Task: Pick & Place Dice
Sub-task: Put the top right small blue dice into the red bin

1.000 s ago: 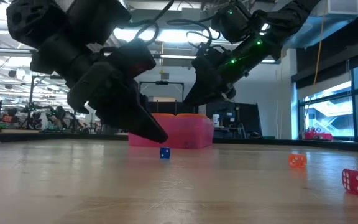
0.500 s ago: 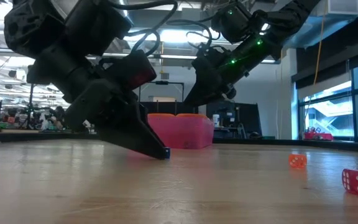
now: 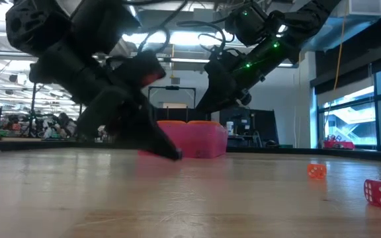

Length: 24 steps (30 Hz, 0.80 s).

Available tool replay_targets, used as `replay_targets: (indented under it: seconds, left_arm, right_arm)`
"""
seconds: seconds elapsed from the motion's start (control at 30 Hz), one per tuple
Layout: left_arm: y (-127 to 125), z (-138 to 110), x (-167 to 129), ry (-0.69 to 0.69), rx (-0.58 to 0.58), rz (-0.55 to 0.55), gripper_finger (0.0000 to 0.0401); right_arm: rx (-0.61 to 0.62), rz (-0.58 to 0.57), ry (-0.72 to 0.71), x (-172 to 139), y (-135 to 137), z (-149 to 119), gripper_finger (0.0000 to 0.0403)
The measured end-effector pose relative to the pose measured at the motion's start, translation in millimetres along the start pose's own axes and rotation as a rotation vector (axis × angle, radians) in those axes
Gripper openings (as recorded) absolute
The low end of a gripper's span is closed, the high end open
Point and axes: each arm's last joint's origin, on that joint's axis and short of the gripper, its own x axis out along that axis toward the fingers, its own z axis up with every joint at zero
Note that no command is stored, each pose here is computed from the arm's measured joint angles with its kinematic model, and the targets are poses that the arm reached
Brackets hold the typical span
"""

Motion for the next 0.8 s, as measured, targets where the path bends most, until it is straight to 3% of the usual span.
replay_targets:
  seconds: [0.23, 0.53, 0.8]
  left_arm:
    - [23, 23, -22, -0.006, 0.026, 0.087, 0.0039]
    - [97, 49, -68, 0.038, -0.013, 0.345, 0.0038]
    - [161, 38, -69, 0.079, -0.120, 0.303, 0.0042]
  right_arm:
    - [-0.003, 0.000, 0.001, 0, 0, 0, 0.0200]
    - [0.000, 0.000, 0.000, 0, 0, 0, 0.0200]
    - [0.026, 0.002, -0.007, 0, 0, 1, 0.0200]
